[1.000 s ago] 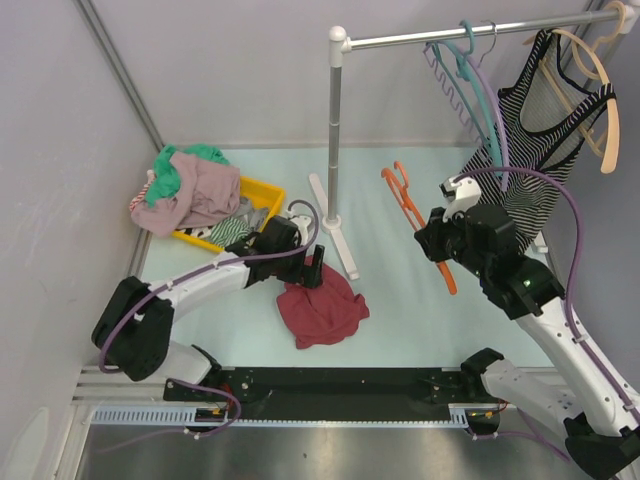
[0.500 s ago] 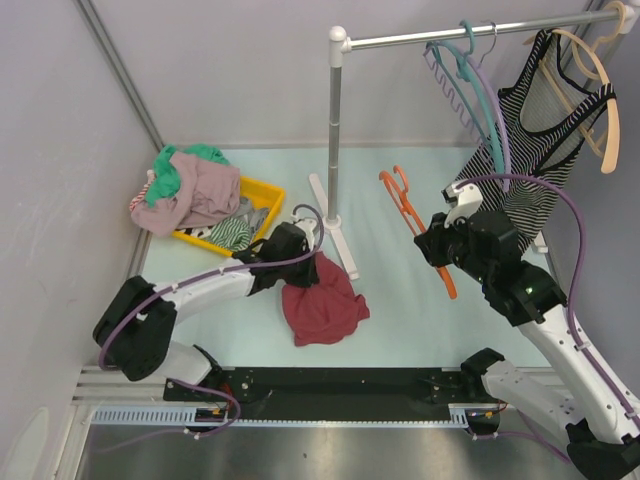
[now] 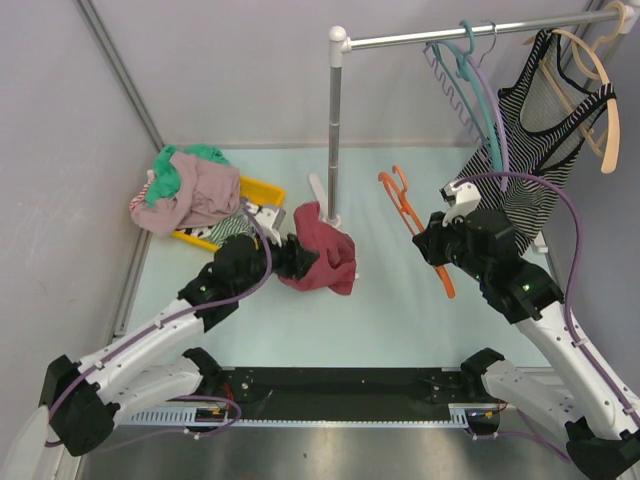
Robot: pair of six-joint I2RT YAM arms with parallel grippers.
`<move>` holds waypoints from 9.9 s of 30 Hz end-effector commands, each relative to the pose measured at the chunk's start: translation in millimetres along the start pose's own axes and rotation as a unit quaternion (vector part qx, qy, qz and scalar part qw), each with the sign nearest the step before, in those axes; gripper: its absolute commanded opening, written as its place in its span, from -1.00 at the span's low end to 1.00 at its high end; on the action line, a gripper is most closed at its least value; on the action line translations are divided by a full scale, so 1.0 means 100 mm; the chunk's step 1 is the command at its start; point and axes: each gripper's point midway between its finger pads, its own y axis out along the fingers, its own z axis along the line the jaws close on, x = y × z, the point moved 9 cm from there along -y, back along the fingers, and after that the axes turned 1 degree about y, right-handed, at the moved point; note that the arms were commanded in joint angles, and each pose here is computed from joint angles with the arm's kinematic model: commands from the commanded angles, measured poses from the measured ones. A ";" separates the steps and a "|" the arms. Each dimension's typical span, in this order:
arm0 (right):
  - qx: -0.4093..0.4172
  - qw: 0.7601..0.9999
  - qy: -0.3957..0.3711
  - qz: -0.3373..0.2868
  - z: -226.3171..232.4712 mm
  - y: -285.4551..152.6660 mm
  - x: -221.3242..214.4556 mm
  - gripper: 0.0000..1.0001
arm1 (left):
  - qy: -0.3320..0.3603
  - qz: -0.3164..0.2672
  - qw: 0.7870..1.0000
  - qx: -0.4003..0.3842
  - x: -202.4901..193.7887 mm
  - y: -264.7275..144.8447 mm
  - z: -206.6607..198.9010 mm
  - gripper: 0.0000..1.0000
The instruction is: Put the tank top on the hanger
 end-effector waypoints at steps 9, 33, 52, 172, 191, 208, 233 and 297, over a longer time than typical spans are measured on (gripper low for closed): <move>0.036 0.999 0.017 -0.027 0.11 0.09 0.14 -1.00 | -0.078 0.070 0.984 0.142 -0.71 -0.63 0.32 0.93; 0.041 0.999 0.023 -0.008 0.08 -0.04 -0.06 -1.00 | 0.007 0.160 0.968 0.193 -0.75 0.52 0.49 0.21; 0.041 0.999 0.027 -0.006 0.08 -0.04 -0.08 -1.00 | 0.010 0.186 0.962 0.202 -0.95 0.66 0.56 -0.34; 0.361 0.932 0.030 -0.009 0.85 0.05 -0.49 -1.00 | -0.032 0.033 0.998 0.031 0.06 -0.70 0.33 0.81; 0.466 0.884 0.042 -0.009 0.76 -0.13 -0.15 -1.00 | 0.199 -0.039 0.969 -0.144 0.56 -0.93 0.02 0.83; 0.502 0.862 0.074 0.007 0.63 -0.16 -0.12 -1.00 | 0.227 -0.008 0.966 -0.120 0.46 -0.81 0.15 0.93; 0.379 0.919 0.107 0.020 0.35 -0.01 -0.29 -1.00 | -0.130 0.131 0.935 0.302 -0.97 -0.32 1.05 0.42; 0.506 0.853 0.109 0.065 0.60 -0.15 -0.42 -1.00 | 0.047 -0.046 0.992 -0.111 0.33 -0.86 0.14 -1.00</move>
